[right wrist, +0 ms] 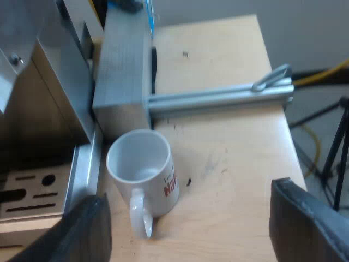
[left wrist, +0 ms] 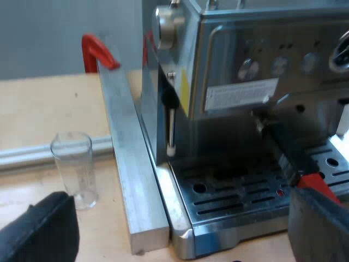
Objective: Remove mug from coffee machine
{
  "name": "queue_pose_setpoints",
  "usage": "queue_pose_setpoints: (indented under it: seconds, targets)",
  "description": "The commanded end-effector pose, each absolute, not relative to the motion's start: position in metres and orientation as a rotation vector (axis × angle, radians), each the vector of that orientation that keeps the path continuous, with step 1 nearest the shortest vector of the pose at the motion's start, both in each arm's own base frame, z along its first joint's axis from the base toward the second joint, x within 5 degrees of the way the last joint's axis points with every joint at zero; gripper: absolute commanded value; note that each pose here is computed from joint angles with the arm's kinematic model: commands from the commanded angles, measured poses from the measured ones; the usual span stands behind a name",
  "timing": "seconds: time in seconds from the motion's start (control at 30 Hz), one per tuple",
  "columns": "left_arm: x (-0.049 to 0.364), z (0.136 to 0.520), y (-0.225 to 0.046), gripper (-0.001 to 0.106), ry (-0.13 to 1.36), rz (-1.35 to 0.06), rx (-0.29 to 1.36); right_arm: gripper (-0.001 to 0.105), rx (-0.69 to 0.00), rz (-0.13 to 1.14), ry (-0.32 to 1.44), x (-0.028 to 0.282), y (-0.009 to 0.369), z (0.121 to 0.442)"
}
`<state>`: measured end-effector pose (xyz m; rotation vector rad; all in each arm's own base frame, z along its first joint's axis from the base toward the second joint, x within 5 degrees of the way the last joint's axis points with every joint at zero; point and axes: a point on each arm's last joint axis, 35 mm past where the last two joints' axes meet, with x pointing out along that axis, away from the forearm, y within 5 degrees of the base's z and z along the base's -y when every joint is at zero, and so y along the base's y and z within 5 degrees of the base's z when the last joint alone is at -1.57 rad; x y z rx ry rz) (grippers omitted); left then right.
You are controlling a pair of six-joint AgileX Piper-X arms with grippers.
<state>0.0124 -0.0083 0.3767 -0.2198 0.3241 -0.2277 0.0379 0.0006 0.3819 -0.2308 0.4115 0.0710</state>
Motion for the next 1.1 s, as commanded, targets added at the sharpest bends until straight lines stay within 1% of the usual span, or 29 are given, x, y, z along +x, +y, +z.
queue_pose_setpoints:
  seconds: [0.03,0.17,0.2,0.3,0.4,0.5,0.73,0.9,1.1]
  targets:
    - [-0.003,0.377,-0.007,0.080,0.271,-0.227,-0.194,0.063,-0.254,0.063,0.337,0.020,0.001,0.383]
    - [-0.028,0.375,-0.006,0.080,0.179,-0.236,-0.185,0.063,-0.259,0.052,0.251,-0.004,0.002,0.378]
    - [-0.028,0.375,-0.006,0.080,0.178,-0.234,-0.185,0.063,-0.261,0.048,0.226,-0.011,0.002,0.374]
    - [-0.028,0.375,-0.006,0.080,0.183,-0.235,-0.186,0.063,-0.262,0.045,0.201,-0.019,0.003,0.364]
    - [-0.028,0.373,-0.006,0.080,0.199,-0.233,-0.187,0.063,-0.260,0.050,0.241,-0.012,0.003,0.354]
    - [-0.031,0.372,-0.006,0.080,0.224,-0.221,-0.195,0.063,-0.276,0.045,0.279,-0.010,0.002,0.348]
    - [-0.022,0.360,-0.004,0.080,0.274,-0.148,-0.194,0.063,-0.276,0.050,0.314,0.000,0.002,0.335]
    - [-0.004,0.339,-0.003,0.080,0.326,-0.090,-0.188,0.063,-0.277,0.049,0.305,0.013,0.001,0.325]
    - [0.021,0.305,-0.004,0.080,0.400,-0.081,-0.189,0.063,-0.276,0.050,0.315,0.024,0.001,0.311]
